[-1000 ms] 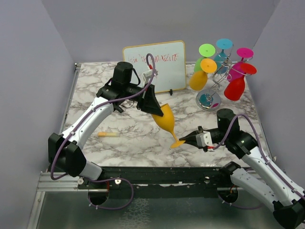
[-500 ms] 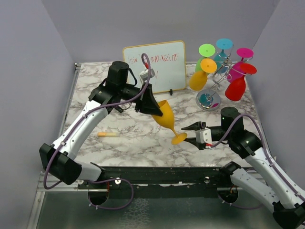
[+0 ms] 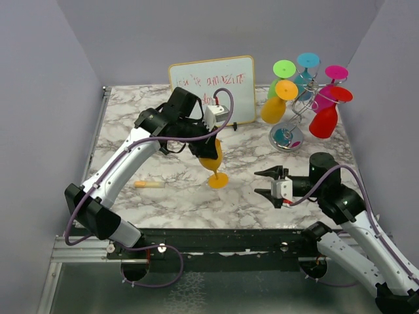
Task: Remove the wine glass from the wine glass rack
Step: Place the wine glass at the center of the board.
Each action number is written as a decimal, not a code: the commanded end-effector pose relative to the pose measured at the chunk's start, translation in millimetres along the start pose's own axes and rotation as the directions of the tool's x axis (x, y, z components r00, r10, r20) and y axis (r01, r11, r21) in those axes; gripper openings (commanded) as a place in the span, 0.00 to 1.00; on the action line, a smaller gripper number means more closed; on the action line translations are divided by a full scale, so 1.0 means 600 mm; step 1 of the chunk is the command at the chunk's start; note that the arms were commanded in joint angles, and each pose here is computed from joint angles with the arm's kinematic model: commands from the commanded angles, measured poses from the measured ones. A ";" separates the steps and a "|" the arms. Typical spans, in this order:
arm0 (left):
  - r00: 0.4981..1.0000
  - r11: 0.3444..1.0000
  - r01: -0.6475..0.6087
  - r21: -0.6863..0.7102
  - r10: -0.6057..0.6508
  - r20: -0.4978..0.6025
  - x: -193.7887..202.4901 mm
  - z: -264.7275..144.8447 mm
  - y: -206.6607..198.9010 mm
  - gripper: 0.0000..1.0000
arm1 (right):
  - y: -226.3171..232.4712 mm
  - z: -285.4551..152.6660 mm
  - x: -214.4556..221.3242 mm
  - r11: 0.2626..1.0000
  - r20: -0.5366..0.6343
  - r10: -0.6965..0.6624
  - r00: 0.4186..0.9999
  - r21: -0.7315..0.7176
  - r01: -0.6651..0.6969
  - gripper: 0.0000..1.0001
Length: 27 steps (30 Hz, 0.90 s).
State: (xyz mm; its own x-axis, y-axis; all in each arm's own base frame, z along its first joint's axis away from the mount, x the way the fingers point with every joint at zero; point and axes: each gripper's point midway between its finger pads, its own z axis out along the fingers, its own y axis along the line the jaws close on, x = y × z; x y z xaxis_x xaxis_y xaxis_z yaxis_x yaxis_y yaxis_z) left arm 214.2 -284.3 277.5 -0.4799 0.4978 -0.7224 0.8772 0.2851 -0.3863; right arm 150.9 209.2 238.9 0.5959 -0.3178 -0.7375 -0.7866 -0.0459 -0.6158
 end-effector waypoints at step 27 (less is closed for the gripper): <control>0.879 0.824 0.406 -0.395 -0.235 0.415 0.026 -0.045 0.085 0.00 | -0.287 -0.122 -0.151 0.150 0.690 0.620 0.373 0.363 -0.920 0.89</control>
State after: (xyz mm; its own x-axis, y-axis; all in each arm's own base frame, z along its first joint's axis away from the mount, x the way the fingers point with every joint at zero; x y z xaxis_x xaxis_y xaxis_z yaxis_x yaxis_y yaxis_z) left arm 259.7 -260.9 270.8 -0.6087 0.1746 -0.7740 0.6397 0.6851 -0.3486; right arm 214.3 204.1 439.9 0.0864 0.2979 -0.9507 -0.7960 0.5945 0.1139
